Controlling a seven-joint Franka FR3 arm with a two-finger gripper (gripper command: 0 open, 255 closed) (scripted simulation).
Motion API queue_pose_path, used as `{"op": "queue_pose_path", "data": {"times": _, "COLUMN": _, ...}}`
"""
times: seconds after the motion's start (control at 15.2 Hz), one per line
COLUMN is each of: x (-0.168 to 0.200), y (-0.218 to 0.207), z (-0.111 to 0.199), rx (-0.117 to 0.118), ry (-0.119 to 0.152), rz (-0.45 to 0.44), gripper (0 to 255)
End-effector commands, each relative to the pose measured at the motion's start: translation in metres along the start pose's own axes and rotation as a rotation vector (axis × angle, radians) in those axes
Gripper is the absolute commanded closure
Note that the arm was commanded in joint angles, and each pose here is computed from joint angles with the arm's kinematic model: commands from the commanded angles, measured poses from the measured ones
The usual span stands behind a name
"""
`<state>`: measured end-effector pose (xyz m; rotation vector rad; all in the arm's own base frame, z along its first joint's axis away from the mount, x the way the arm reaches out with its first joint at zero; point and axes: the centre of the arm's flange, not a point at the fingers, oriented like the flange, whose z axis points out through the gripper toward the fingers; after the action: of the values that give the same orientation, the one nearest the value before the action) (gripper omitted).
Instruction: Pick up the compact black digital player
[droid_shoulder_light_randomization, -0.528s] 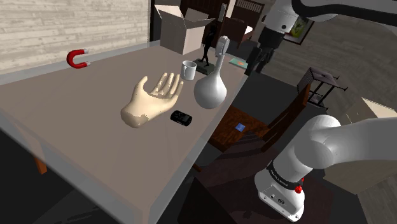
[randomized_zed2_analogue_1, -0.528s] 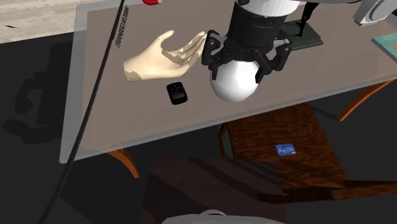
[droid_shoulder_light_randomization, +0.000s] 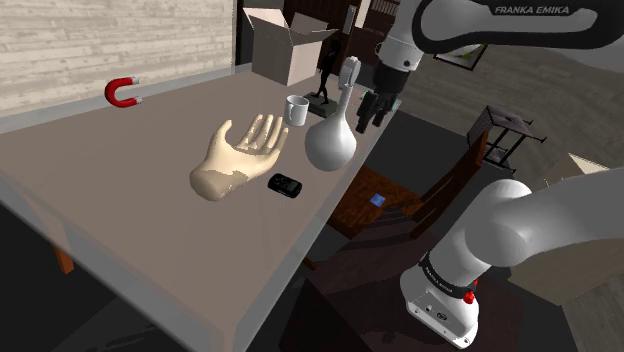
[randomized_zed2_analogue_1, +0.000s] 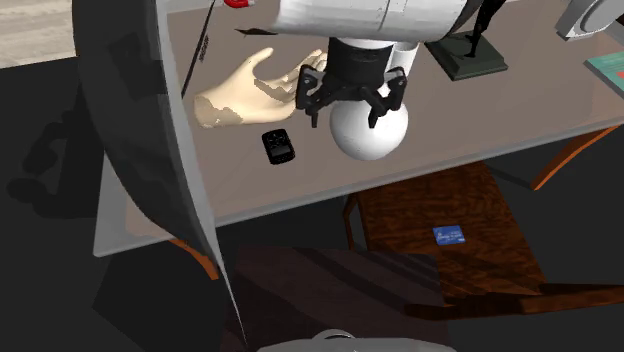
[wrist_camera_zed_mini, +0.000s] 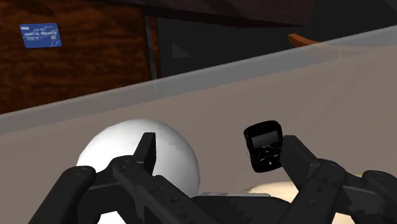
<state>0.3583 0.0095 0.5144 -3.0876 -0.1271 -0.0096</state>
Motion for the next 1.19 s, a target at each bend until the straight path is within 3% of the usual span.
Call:
{"op": "queue_pose_path", "data": {"times": 0.0, "x": 0.017, "y": -0.011, "z": 0.017, "rx": 0.001, "ry": -0.003, "rz": -0.03, "gripper": 0}}
{"op": "queue_pose_path", "data": {"times": 1.12, "x": 0.138, "y": -0.115, "z": 0.179, "rx": 0.01, "ry": -0.042, "rz": -0.282, "gripper": 0}}
